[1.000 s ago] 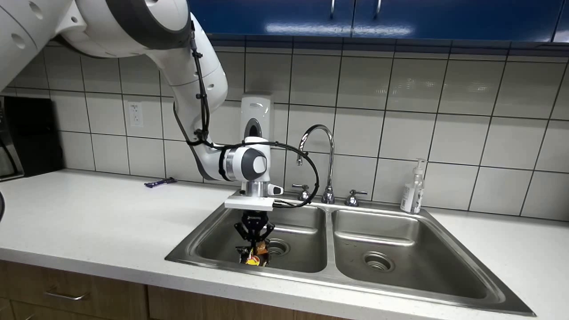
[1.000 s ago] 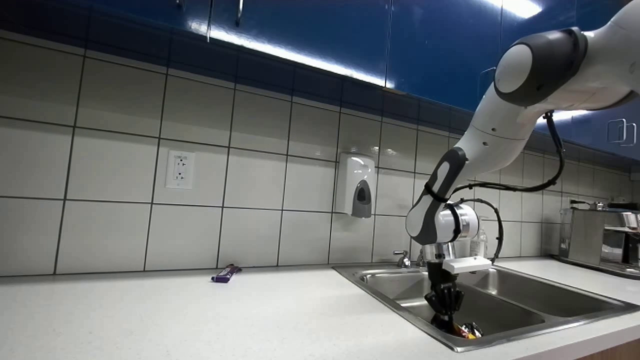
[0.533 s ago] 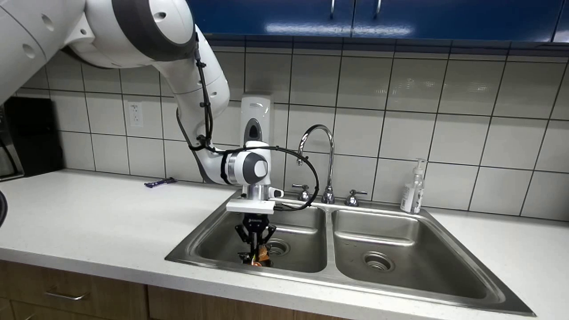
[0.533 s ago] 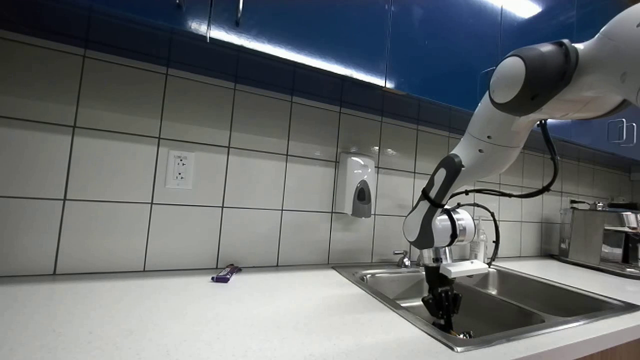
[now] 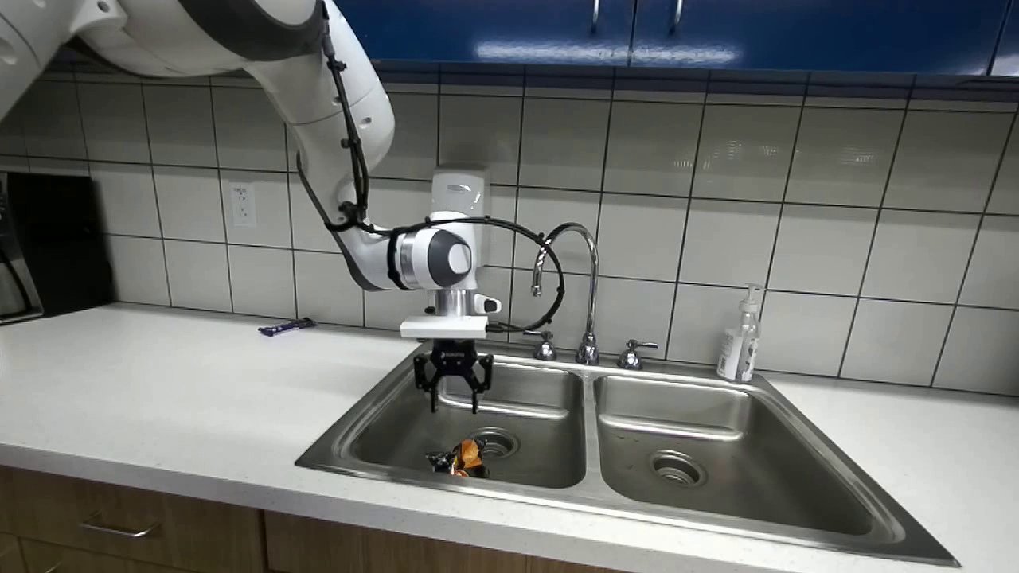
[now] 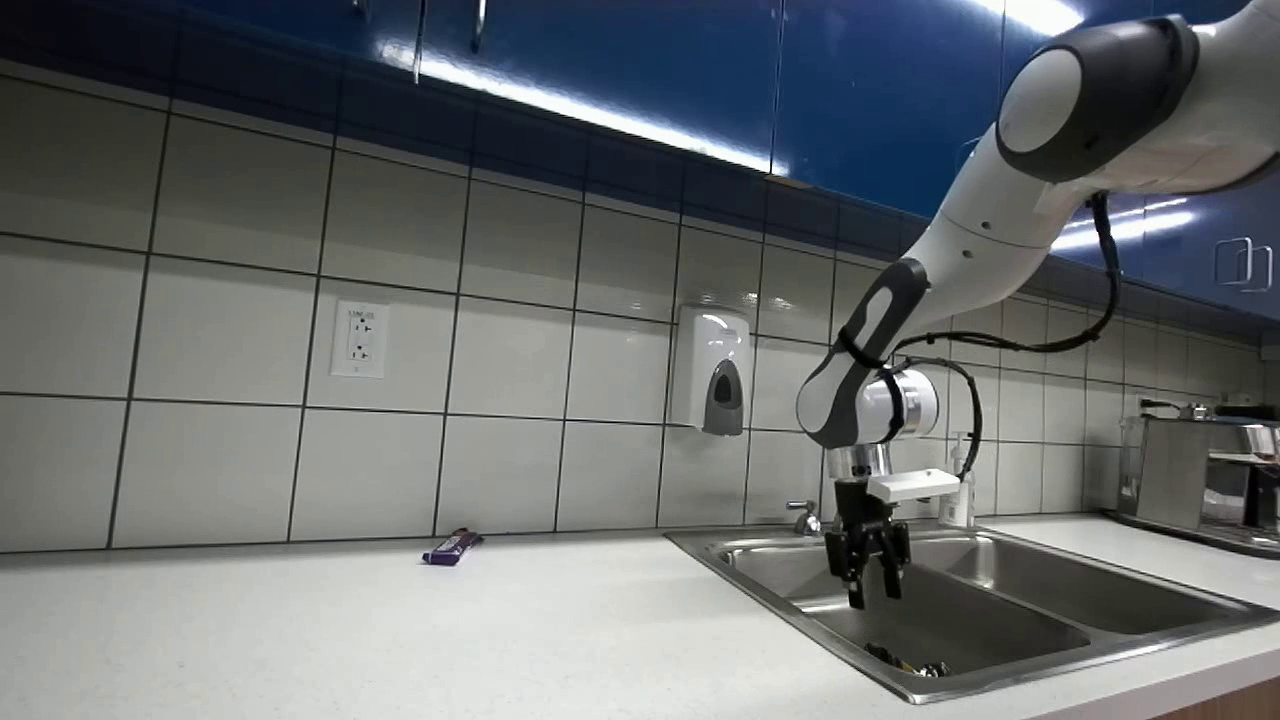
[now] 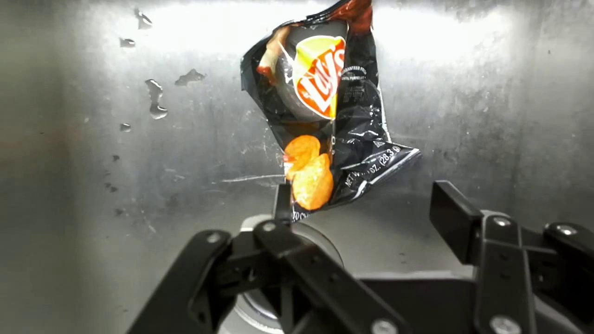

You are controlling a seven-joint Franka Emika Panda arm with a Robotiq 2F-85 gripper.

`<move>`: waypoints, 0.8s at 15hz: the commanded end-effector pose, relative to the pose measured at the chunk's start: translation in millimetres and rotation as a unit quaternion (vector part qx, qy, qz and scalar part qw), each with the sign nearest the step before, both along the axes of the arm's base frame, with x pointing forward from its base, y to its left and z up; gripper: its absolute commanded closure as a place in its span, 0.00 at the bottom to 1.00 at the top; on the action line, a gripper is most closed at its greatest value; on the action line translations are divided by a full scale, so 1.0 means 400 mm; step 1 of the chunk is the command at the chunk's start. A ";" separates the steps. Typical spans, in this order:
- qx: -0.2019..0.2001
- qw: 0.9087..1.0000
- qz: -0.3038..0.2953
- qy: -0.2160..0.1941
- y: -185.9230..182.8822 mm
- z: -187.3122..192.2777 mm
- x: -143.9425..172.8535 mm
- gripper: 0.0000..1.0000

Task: Put the bag of crisps inside the sink

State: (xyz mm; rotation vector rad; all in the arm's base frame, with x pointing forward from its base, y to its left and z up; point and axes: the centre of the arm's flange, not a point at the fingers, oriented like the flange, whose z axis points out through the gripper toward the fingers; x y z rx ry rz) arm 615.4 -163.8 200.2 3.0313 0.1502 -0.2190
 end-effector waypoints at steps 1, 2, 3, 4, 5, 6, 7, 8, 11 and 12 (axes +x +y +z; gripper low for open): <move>-0.012 1.000 0.007 -0.003 0.040 0.138 -0.060 0.00; -0.015 1.000 0.002 -0.014 0.051 0.161 -0.077 0.00; -0.015 1.000 -0.002 -0.017 0.060 0.181 -0.097 0.00; -0.010 1.000 -0.006 -0.021 0.071 0.200 -0.122 0.00; -0.012 1.000 -0.014 -0.023 0.083 0.214 -0.146 0.00; -0.008 1.000 -0.017 -0.023 0.093 0.223 -0.167 0.00; -0.008 0.999 -0.024 -0.021 0.104 0.231 -0.187 0.00; -0.006 0.999 -0.027 -0.021 0.121 0.236 -0.203 0.00; -0.003 0.999 -0.034 -0.016 0.179 0.253 -0.247 0.00; -0.004 0.999 -0.036 -0.013 0.198 0.257 -0.258 0.00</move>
